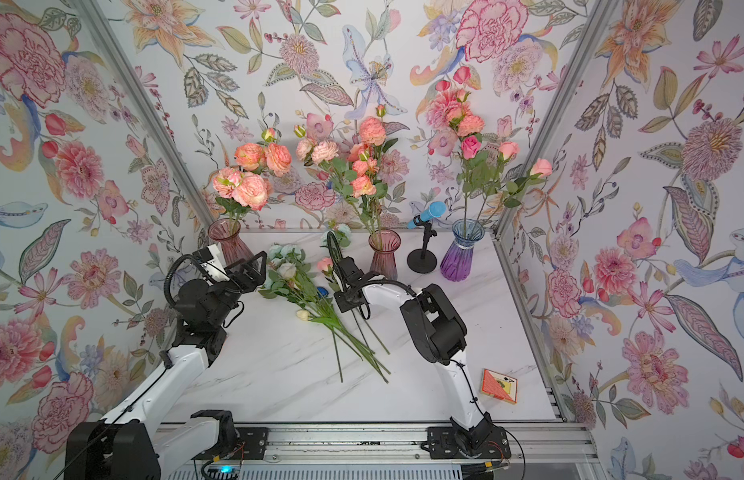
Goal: Place the pink flowers into the vase
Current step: Pick up the flower at the center of the board, then place the flower in the vase.
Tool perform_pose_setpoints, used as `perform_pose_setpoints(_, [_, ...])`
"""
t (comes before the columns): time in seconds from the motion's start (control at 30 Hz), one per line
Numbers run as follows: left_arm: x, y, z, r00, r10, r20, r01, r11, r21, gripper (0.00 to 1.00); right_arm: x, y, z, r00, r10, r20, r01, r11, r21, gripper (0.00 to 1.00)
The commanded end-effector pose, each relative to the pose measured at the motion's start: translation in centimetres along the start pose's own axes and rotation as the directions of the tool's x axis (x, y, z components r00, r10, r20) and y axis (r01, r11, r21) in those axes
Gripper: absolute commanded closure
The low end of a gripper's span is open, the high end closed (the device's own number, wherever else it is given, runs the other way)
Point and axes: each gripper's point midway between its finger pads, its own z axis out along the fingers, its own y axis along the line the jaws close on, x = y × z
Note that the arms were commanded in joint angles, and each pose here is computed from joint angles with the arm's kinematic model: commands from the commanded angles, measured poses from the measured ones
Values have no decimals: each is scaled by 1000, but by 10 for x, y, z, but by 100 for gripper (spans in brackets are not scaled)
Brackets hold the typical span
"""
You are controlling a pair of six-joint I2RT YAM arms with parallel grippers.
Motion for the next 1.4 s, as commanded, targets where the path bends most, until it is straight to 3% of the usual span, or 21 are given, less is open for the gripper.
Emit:
perform_pose_setpoints(0.0, [19, -24, 5, 996, -78, -39, 83, 989, 121, 1, -39, -4, -21, 995, -43, 91, 41, 999, 21, 99])
perform_pose_setpoints(0.27, [36, -67, 10, 979, -194, -66, 205, 929, 307, 3, -108, 19, -98, 944, -107, 312, 110, 994, 7, 100])
perform_pose_setpoints(0.53, [34, -88, 21, 916, -388, -105, 389, 791, 472, 10, -110, 46, -157, 891, -160, 425, 178, 984, -2, 99])
perform_pose_setpoints(0.67, [36, -98, 27, 895, -427, -128, 428, 740, 519, 14, -100, 61, -171, 876, -174, 450, 208, 978, -25, 99])
perform_pose_setpoints(1.0, [36, -104, 38, 912, -394, -116, 395, 764, 511, 21, -73, 93, -171, 871, -206, 445, 273, 958, -91, 98])
perform_pose_setpoints(1.37, [50, -91, 48, 918, -378, -124, 391, 803, 451, 32, -79, 90, -189, 848, -199, 492, 264, 962, -67, 98])
